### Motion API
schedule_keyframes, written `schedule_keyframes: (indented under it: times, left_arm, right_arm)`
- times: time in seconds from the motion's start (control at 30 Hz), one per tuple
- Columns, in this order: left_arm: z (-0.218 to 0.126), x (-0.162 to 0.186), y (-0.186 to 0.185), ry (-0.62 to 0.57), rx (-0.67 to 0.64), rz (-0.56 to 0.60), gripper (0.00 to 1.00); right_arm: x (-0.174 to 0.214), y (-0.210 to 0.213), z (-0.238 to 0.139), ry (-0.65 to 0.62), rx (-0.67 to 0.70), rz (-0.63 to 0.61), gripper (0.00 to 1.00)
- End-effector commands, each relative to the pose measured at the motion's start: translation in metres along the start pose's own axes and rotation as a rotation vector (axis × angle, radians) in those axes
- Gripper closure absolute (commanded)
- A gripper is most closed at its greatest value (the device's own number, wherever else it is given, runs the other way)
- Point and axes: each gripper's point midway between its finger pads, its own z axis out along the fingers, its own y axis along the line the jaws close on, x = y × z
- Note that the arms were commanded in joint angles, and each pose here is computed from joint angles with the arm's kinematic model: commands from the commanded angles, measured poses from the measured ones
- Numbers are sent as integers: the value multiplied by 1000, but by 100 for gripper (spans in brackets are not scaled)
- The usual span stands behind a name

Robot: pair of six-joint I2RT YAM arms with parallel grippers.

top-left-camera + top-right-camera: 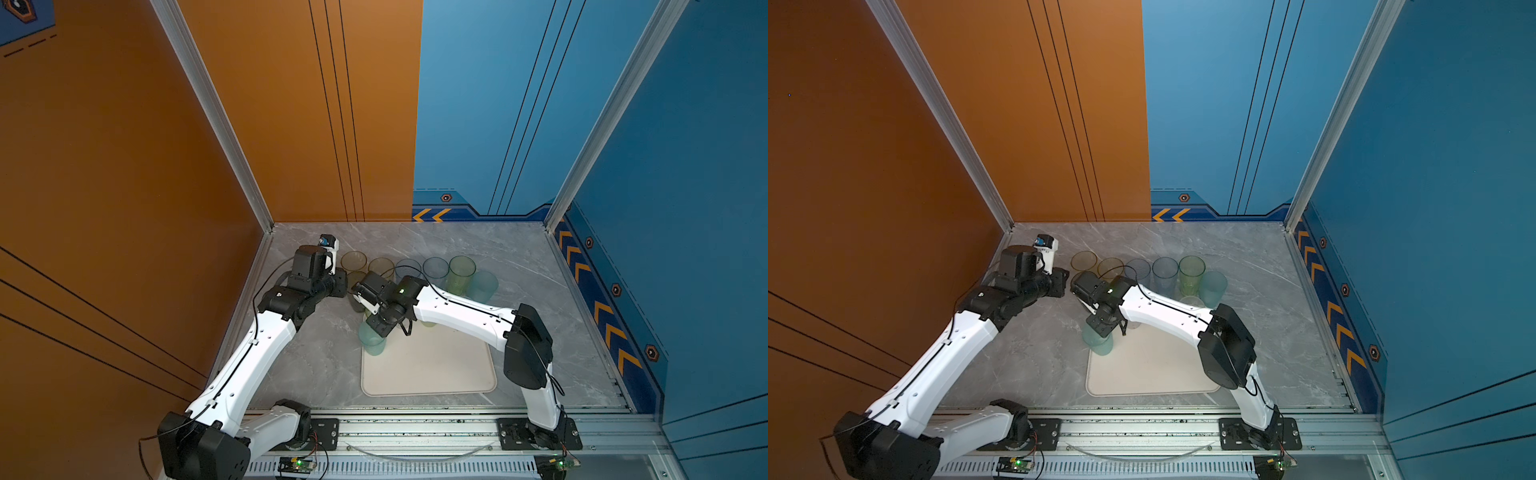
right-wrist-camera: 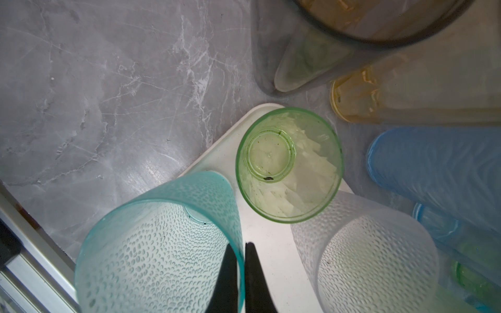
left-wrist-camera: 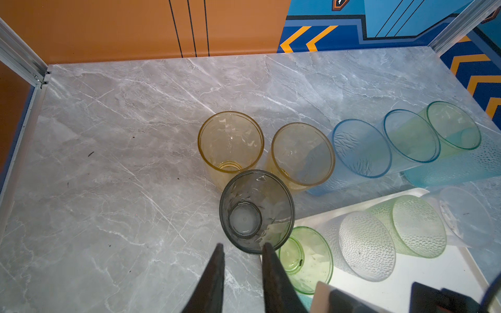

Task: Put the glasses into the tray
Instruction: 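Lower the teal cup onto the tray beside the small green cup, open right gripper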

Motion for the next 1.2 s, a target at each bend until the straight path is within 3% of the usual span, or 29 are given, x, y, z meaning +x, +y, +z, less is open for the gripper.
schedule_keyframes:
  times: [0.0,0.3,0.57,1.17]
  left_arm:
    - [3,8,2,30,7,-2,74]
    - [4,8,2,31,10,-3,74]
    - [3,8,2,31,10,-3,74]
    - [1,8,3,25,2,1,74]
  right_arm:
    - [-5,0,-2,-3,-17,1,100]
    - [-4,-1,1,5,-25,6,95]
    - [-5,0,-2,0,-33,11,83]
    - [-17,-4,-20,-52,-27,18,75]
